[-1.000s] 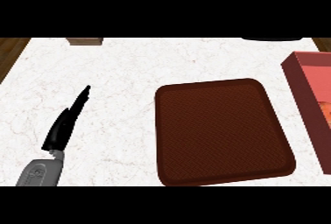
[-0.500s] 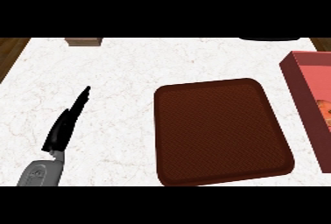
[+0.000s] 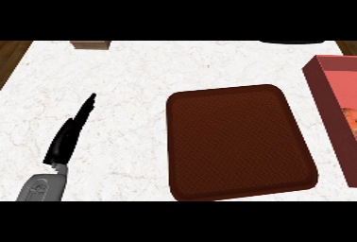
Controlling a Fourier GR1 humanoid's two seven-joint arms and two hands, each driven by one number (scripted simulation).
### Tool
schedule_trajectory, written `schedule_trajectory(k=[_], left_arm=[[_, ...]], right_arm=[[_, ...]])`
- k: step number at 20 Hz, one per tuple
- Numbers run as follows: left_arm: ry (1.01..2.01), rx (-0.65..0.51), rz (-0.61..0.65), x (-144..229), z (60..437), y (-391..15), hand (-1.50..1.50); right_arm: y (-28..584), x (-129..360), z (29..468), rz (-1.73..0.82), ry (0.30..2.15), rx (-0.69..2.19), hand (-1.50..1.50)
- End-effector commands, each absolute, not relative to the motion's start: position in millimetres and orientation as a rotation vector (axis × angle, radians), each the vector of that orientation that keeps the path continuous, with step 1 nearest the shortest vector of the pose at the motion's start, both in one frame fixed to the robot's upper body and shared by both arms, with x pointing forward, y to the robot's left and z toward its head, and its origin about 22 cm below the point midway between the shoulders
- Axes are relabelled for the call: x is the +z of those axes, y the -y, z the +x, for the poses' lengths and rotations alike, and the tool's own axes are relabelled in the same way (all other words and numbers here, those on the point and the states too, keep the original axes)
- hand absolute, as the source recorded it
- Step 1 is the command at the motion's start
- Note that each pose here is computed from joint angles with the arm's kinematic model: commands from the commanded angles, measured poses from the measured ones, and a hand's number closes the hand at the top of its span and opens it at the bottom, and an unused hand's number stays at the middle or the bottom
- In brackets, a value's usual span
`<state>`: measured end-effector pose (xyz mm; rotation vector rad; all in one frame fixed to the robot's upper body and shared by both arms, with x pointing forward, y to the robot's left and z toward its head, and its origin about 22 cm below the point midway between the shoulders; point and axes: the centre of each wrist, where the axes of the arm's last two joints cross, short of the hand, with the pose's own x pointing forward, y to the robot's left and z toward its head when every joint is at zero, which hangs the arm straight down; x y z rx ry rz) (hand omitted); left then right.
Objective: Pick the squash from the tray and place it in the cardboard box
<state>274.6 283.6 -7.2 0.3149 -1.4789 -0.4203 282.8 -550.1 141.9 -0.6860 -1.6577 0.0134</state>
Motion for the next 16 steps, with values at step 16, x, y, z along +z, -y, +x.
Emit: schedule_trajectory(k=[16], left_arm=[[1.493,-0.435,0.309,1,288,-270,0.0]], right_arm=[[626,109,170,-0.784,1.79,-0.282,-1.5]])
